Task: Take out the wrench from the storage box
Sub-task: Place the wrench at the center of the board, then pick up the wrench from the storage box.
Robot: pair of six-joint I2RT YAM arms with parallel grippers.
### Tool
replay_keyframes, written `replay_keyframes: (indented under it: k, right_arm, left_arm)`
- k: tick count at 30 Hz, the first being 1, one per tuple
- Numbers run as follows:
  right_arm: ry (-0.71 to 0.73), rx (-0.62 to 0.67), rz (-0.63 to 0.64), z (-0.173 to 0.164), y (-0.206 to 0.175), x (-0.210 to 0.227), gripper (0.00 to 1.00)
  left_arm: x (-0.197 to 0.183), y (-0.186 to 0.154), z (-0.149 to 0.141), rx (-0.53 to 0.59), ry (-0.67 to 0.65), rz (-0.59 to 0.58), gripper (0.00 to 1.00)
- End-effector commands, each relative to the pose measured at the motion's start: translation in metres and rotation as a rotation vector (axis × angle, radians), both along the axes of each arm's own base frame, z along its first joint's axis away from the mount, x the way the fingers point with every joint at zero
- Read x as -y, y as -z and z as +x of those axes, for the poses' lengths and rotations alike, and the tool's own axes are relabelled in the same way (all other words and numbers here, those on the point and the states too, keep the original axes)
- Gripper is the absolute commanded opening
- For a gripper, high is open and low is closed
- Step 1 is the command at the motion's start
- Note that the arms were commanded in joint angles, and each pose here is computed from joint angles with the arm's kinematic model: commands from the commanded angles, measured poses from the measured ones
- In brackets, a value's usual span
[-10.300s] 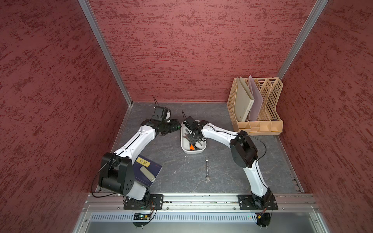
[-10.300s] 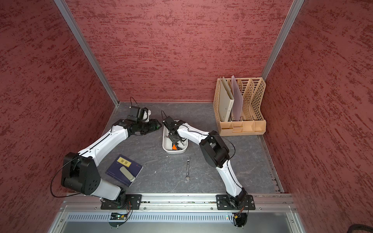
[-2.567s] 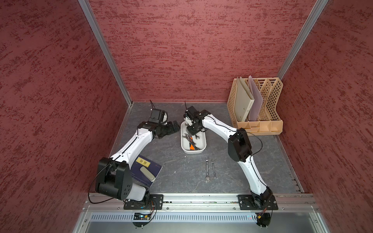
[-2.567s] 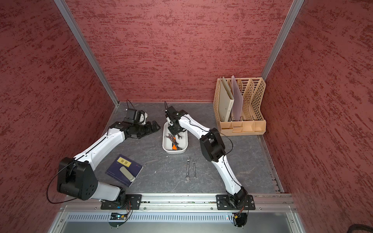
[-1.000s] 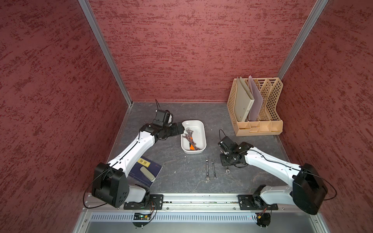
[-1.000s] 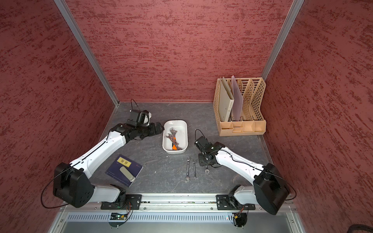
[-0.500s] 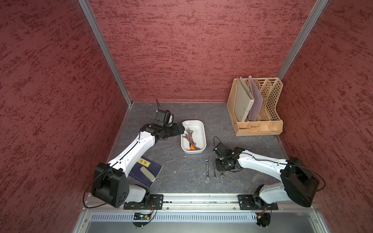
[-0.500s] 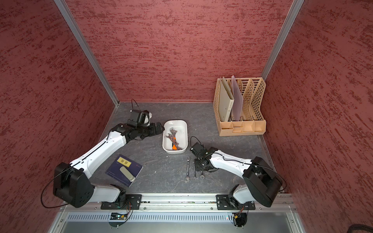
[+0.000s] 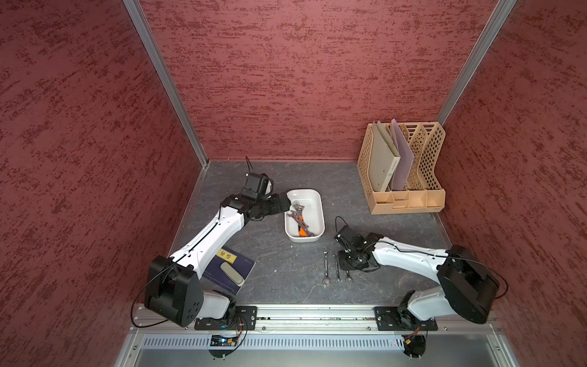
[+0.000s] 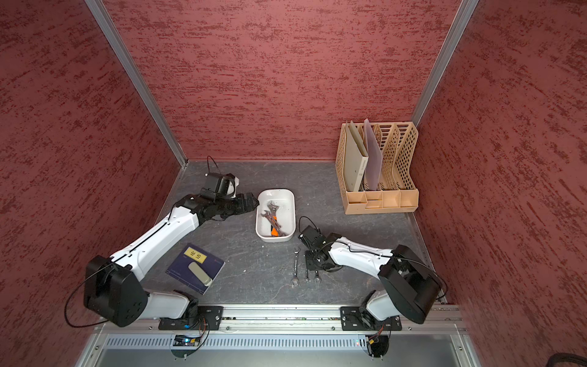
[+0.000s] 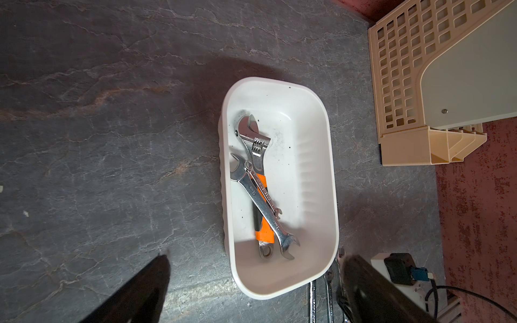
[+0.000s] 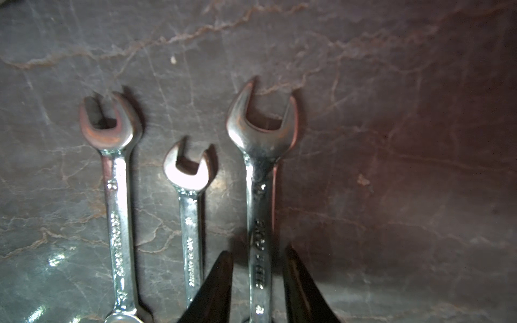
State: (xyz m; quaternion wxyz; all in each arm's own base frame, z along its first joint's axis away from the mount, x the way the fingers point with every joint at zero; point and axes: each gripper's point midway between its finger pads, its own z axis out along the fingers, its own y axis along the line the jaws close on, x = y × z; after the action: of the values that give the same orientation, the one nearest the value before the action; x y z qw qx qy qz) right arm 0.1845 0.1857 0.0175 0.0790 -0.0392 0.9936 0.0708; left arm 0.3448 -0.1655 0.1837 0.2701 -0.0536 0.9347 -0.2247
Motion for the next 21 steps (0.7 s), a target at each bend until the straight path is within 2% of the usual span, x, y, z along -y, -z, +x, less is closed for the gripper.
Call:
replay_keyframes:
  k: [1,5,10,17,21]
  right_arm:
    - [-0.007,0.009,-0.049,-0.001,-0.009,0.009,0.36]
    - [-0.062,0.065,-0.010,0.013,-0.046,-0.006,0.36]
    - [-0.186,0.151,0.060,0.046,-0.098,-0.046,0.36]
    - [-0.347,0.178,0.108,0.098,-0.125,-0.109,0.36]
    - [-0.395,0.180,0.179,0.134,-0.129,-0.141,0.35]
  left_arm:
    - [0.002,-0.009,0.005,0.022,0.013,0.007,1.00]
    - [-0.001,-0.011,0.007,0.026,0.010,0.011,1.00]
    - [-0.008,0.001,0.011,-0.024,-0.010,-0.015,1.00]
    - [-0.014,0.003,0.018,-0.034,-0.029,-0.036,1.00]
    - [-0.016,0.010,0.021,-0.052,-0.035,-0.038,1.00]
